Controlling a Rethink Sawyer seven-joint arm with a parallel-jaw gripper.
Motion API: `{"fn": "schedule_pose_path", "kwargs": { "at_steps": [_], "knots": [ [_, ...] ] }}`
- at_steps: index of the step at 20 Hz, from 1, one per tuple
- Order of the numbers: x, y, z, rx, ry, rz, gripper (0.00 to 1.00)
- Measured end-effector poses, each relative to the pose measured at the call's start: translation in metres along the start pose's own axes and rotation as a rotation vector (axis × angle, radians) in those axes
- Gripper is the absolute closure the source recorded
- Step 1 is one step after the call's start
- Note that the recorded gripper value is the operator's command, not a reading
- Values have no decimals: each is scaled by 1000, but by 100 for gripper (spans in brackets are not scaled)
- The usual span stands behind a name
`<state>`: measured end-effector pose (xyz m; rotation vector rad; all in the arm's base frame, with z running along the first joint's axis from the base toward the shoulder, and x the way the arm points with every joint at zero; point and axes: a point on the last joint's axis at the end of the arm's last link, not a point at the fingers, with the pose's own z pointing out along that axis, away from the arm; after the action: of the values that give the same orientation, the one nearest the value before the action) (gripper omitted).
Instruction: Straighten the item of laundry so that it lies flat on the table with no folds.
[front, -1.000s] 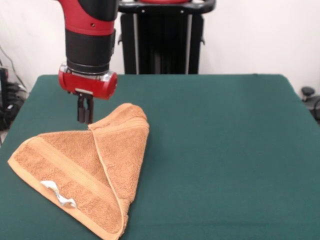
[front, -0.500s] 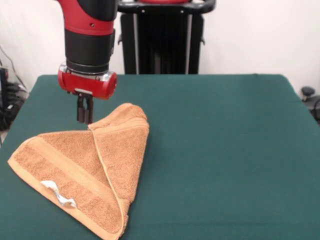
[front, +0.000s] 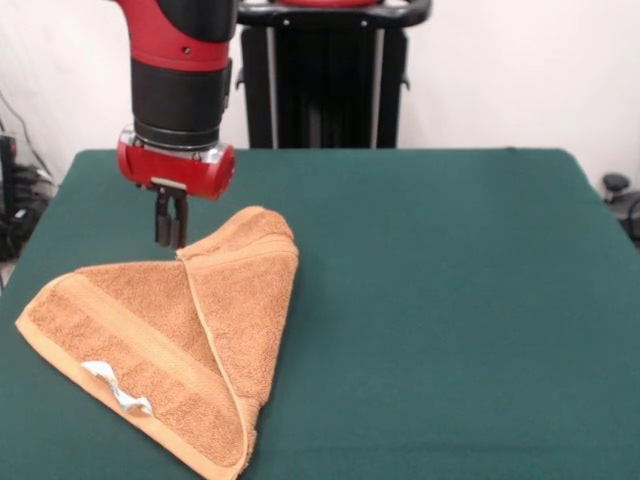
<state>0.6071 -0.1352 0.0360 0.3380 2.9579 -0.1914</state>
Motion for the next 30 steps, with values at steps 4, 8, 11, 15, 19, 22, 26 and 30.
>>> {"fn": "schedule_pose_path", "kwargs": {
  "at_steps": [4,8,11,15,19,22,26,30],
  "knots": [
    [-1,0,0,0,-2,0,100],
    [-1,0,0,1,-2,0,100],
    [-2,0,1,1,-2,0,100],
    [-2,0,1,1,-3,0,100],
    [-2,4,10,-1,3,-8,0],
    [-1,5,12,-2,6,-9,0],
    [3,6,18,-3,9,-11,0],
    [4,7,19,-3,12,-11,0]
  ]
}}
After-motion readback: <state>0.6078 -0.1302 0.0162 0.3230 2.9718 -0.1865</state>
